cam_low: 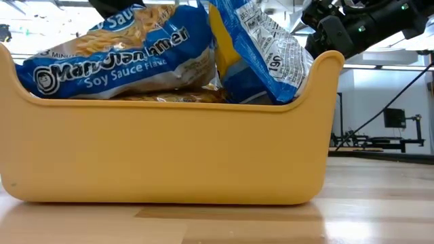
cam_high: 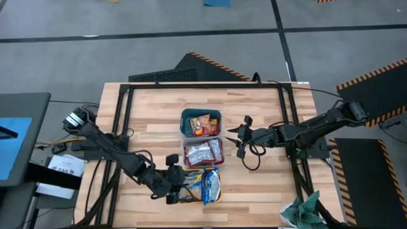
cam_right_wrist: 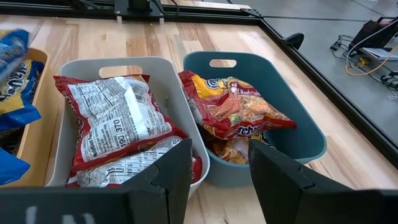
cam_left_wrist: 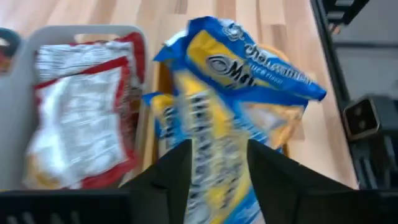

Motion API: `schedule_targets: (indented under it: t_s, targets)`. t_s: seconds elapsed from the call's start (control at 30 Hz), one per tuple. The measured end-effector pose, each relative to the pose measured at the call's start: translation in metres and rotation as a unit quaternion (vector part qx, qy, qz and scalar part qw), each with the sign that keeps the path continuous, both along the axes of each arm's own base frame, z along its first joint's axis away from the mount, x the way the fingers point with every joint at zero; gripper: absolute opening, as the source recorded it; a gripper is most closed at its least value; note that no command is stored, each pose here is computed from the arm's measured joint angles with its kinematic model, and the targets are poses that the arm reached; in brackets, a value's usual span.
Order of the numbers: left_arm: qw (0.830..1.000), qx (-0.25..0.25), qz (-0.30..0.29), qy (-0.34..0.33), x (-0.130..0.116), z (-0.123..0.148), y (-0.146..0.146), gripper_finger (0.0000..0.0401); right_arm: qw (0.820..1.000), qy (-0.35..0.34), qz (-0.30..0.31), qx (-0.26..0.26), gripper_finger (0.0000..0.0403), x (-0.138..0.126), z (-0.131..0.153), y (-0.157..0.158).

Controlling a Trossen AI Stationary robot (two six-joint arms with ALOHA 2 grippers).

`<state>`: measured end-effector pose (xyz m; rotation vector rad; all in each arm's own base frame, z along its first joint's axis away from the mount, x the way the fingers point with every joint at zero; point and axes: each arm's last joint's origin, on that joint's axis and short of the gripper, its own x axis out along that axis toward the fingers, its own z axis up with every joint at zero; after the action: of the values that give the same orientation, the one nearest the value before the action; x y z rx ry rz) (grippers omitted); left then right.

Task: Sort Maruchan noodles
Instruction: Put the blue noodle pack into the yellow bin, then return to Home Position

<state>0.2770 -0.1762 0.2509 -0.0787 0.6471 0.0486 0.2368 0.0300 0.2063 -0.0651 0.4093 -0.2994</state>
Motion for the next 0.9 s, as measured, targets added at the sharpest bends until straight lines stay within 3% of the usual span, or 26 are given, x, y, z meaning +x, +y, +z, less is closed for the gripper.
schedule_targets:
  t_s: [0.17,0.3,0.4,0.6,0.77,0.9]
  targets:
    - [1.0,0.022,0.013,0.016,-0.014,0.03,0.022,0.0167,1.0,0.0,0.0,0.0,0.0179,0.0,0.0,0.0]
    - [0.994,0.094,0.059,-0.006,-0.034,0.05,0.044,0.0167,1.0,0.0,0.0,0.0,0.0179,0.0,0.0,0.0]
    - [0.985,0.136,0.1,-0.034,-0.049,0.048,0.064,0.0143,1.0,0.0,0.0,0.0,0.0179,0.0,0.0,0.0]
    - [0.991,0.072,0.085,-0.072,-0.062,0.001,0.116,0.0018,1.0,0.001,0.0,0.0,0.0179,0.0,0.0,0.0]
    - [0.986,0.034,0.053,-0.155,-0.072,-0.025,0.164,0.0002,1.0,0.0,0.0,0.0,0.0179,0.0,0.0,0.0]
    - [0.977,0.03,0.047,-0.208,-0.091,-0.035,0.184,0.0,1.0,0.003,0.0,0.0,0.0179,0.0,0.0,0.0]
